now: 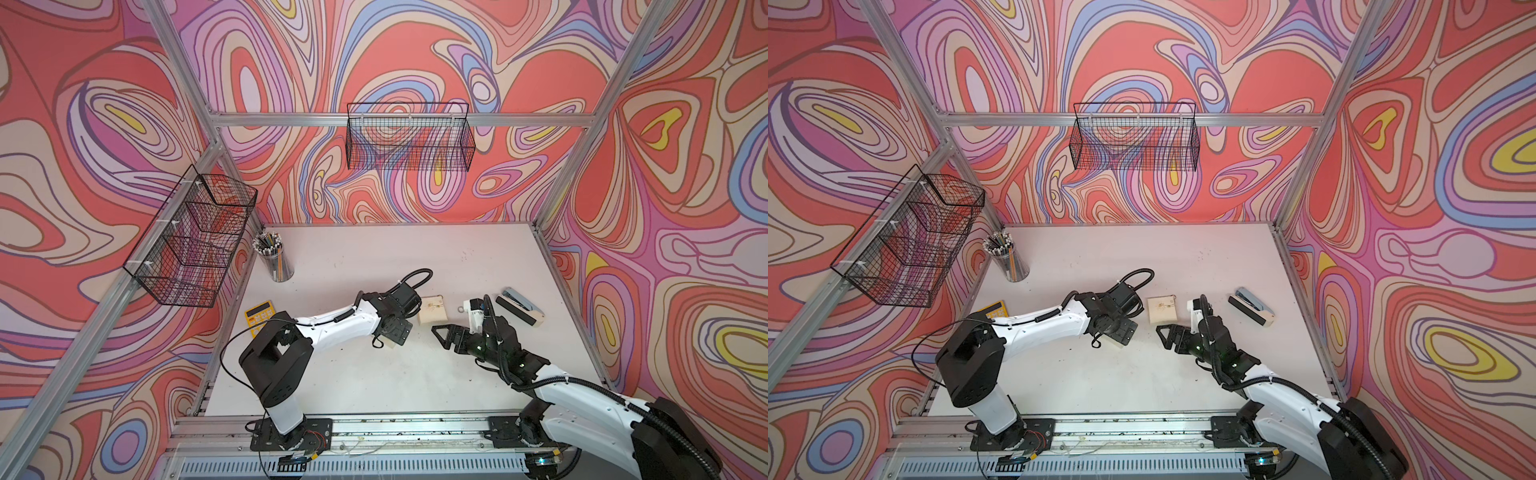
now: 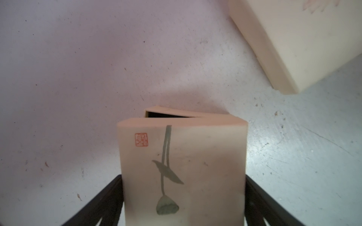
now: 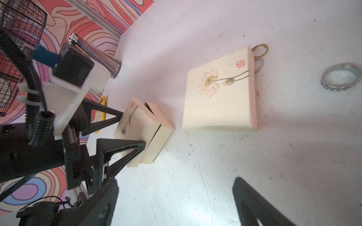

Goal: Take the rings out of the lift-off lid box
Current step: Close the lid on the jewelry box.

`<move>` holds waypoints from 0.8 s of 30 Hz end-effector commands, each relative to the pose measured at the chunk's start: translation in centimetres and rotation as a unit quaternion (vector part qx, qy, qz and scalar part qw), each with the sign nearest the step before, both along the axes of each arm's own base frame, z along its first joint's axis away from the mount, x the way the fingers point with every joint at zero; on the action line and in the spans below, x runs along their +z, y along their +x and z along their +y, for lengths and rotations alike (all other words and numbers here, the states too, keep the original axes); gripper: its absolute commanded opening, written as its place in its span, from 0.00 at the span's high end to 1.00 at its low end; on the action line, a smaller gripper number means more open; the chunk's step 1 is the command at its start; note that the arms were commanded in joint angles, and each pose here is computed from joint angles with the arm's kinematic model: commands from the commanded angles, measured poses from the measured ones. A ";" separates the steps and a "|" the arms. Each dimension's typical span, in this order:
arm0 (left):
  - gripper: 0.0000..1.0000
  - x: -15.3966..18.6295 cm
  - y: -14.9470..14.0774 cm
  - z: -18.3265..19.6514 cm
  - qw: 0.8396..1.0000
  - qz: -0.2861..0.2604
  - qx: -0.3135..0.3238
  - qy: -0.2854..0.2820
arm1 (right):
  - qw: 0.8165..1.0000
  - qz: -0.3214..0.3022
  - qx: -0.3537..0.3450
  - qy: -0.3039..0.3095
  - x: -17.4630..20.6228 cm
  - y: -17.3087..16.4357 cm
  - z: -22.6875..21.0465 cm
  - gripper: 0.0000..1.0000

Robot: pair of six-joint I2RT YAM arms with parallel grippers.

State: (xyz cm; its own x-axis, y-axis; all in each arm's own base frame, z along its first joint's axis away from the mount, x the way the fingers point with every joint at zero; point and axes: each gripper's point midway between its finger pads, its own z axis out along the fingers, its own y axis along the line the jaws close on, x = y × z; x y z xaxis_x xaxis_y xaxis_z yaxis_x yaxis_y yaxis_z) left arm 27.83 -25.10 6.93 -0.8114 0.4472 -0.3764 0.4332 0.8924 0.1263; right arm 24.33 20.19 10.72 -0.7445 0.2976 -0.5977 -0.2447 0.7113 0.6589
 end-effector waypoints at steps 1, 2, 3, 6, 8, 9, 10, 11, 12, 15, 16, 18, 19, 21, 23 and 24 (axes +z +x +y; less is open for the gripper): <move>0.08 0.3 0.0 0.0 1.000 -0.007 -0.006 -0.001 | 1.000 -0.013 -0.001 0.001 1.0 0.5 0.3 0.04; 0.08 0.2 0.0 0.1 1.000 -0.008 -0.005 0.005 | 1.000 -0.013 0.000 0.002 1.0 0.4 0.3 0.04; 0.08 0.1 0.1 0.2 1.000 -0.008 -0.006 0.010 | 1.000 -0.013 -0.001 0.002 1.0 0.4 0.2 0.04; 0.08 -0.4 0.0 0.4 1.000 -0.003 -0.007 0.019 | 1.000 -0.012 -0.003 0.000 1.0 0.5 0.2 0.04; 0.08 -0.4 0.0 0.3 1.000 -0.002 -0.008 0.015 | 1.000 -0.011 -0.003 -0.002 0.9 0.5 0.2 0.04; 0.08 -0.4 -0.1 0.2 1.000 -0.003 -0.008 0.012 | 1.000 -0.011 -0.005 -0.003 0.8 0.5 0.1 0.04; 0.08 -0.4 -0.1 0.3 1.000 -0.003 -0.008 0.011 | 1.000 -0.011 -0.005 -0.003 0.8 0.5 0.1 0.04; 0.07 -0.4 -0.1 0.3 1.000 -0.003 -0.009 0.010 | 1.000 -0.010 -0.007 -0.005 0.7 0.6 0.1 0.04; 0.07 -0.4 -0.2 0.2 1.000 -0.003 -0.010 0.009 | 1.000 -0.009 -0.007 -0.006 0.6 0.6 0.0 0.04; 0.07 -0.6 -0.3 0.5 1.000 -0.001 -0.013 0.014 | 1.000 -0.008 -0.006 -0.006 0.6 0.6 0.1 0.04; 0.06 -0.6 -0.4 0.4 1.000 -0.001 -0.015 0.013 | 1.000 -0.007 -0.006 -0.006 0.6 0.6 0.1 0.04; 0.06 -0.8 -0.4 0.4 1.000 -0.002 -0.018 0.013 | 1.000 -0.007 -0.007 -0.007 0.6 0.7 0.1 0.04; 0.06 -0.8 -0.3 0.4 1.000 -0.002 -0.020 0.013 | 1.000 -0.008 -0.007 -0.006 0.7 0.7 0.2 0.04; 0.06 -1.0 -0.2 0.5 1.000 -0.005 -0.022 0.018 | 1.000 -0.008 -0.006 -0.005 0.7 0.7 0.2 0.04; 0.06 -1.1 -0.1 0.6 0.999 -0.007 -0.025 0.022 | 1.000 -0.007 -0.006 -0.007 0.6 0.7 0.2 0.04; 0.06 -1.1 -0.1 0.5 0.999 -0.009 -0.026 0.022 | 1.000 -0.007 -0.005 -0.006 0.6 0.7 0.2 0.04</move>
State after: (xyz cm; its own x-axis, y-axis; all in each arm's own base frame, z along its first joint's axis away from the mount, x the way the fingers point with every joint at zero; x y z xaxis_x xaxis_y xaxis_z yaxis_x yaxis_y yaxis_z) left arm 27.91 -25.01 6.35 -0.7923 0.4758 -0.3818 0.4580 0.8774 0.1430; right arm 24.39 20.06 10.24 -0.7513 0.2942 -0.5908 -0.2294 0.7229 0.6517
